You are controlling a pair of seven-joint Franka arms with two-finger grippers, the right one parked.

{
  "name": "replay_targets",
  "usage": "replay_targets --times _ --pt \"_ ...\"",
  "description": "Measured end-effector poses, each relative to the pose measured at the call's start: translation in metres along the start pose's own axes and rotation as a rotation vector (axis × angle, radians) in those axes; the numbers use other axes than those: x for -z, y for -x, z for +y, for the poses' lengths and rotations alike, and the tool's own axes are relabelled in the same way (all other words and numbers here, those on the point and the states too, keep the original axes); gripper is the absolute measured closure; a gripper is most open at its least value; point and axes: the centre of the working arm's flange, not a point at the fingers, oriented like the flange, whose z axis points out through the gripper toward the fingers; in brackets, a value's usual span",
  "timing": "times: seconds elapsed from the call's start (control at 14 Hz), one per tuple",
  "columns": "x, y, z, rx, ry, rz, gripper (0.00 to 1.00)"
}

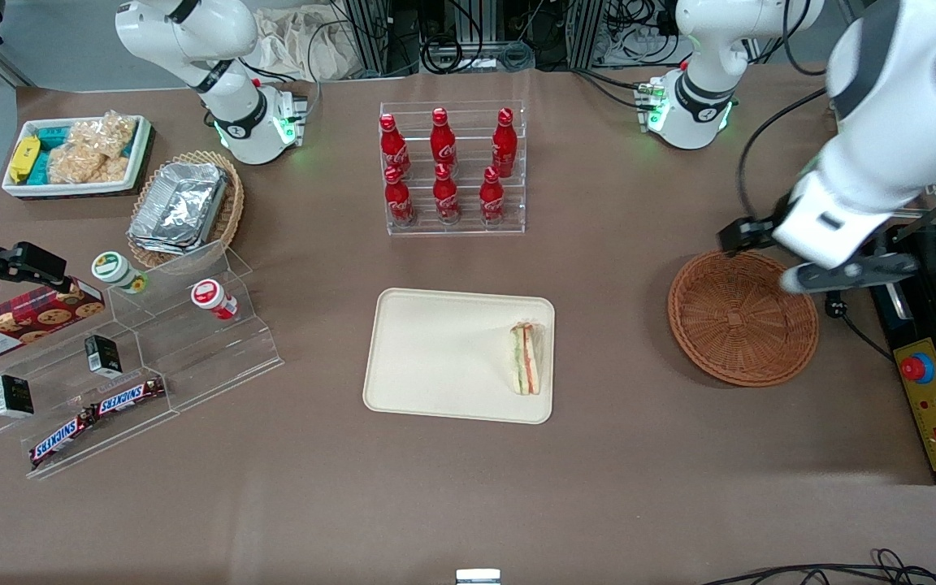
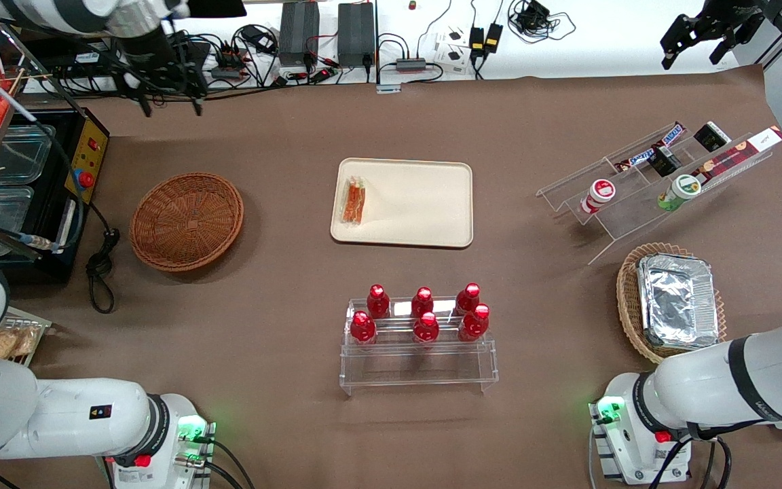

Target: Place sandwich from basket to tray

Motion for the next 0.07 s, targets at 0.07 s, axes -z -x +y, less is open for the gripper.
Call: replay_targets --times 0.07 --pt "0.0090 0.0014 -0.0116 -0.009 0.002 0.006 0.00"
